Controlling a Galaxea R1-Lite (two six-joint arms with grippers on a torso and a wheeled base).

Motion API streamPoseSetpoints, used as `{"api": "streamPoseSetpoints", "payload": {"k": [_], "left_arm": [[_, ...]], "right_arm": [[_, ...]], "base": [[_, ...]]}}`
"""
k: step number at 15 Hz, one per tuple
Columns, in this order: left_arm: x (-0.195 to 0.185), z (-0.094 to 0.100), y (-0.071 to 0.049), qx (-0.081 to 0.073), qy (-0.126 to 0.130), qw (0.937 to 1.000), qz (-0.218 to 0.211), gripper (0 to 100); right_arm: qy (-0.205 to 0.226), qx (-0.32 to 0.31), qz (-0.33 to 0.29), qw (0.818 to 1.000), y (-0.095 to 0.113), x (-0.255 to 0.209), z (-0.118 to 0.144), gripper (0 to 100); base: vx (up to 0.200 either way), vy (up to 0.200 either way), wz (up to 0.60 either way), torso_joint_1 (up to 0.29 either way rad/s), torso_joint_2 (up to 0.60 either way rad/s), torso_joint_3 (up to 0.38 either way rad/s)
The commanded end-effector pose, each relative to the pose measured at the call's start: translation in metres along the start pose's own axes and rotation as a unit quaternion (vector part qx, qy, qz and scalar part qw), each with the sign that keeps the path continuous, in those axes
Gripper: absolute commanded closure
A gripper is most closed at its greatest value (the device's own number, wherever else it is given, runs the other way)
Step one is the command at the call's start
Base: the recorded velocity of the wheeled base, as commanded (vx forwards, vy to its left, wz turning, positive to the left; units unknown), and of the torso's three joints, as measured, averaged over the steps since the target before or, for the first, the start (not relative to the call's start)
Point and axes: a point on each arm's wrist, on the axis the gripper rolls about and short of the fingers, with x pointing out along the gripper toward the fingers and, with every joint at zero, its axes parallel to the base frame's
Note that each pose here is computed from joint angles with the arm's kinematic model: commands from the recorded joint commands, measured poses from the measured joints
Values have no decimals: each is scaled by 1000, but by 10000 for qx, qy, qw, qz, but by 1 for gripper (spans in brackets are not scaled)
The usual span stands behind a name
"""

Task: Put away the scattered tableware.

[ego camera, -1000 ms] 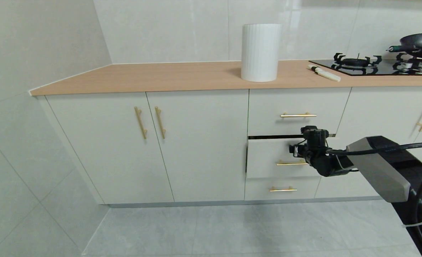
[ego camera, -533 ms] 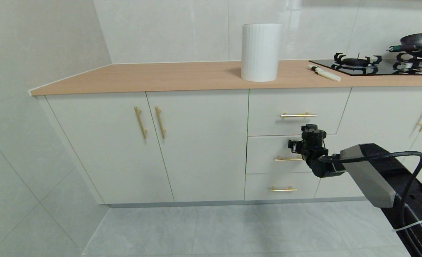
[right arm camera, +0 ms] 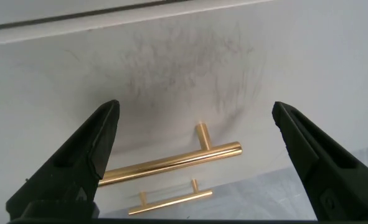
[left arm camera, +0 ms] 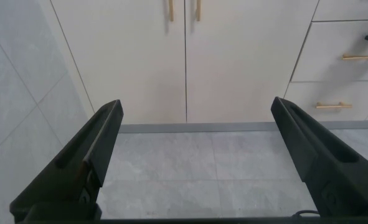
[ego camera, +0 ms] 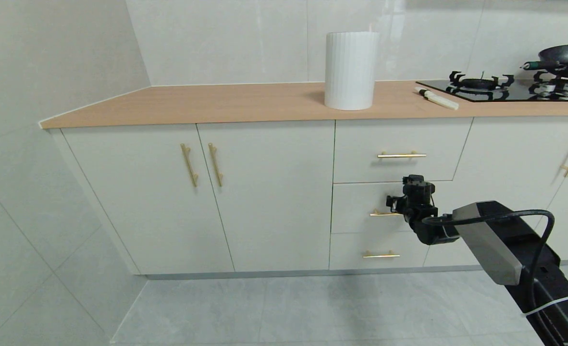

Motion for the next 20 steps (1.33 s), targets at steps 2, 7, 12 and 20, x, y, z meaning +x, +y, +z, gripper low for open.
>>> {"api": "streamPoseSetpoints", "payload": {"k": [2, 7, 12, 20], "left_arm": [[0, 0, 0, -1, 2, 10000, 5, 0], [0, 0, 0, -1, 2, 10000, 5, 0], [0, 0, 0, -1, 2, 10000, 5, 0], [0, 0, 0, -1, 2, 10000, 5, 0]], "right_arm": [[23, -10, 29, 10000, 0, 0, -2, 0], [-462, 206, 84, 9987, -6, 2, 10, 0], [-542, 239, 133, 9982, -11, 3, 14, 0], [-1644, 578, -365, 9840, -23, -64, 104, 0]], "base": [[0, 0, 0, 0, 0, 0], [0, 0, 0, 0, 0, 0], [0, 0, 0, 0, 0, 0], [0, 0, 0, 0, 0, 0]]}}
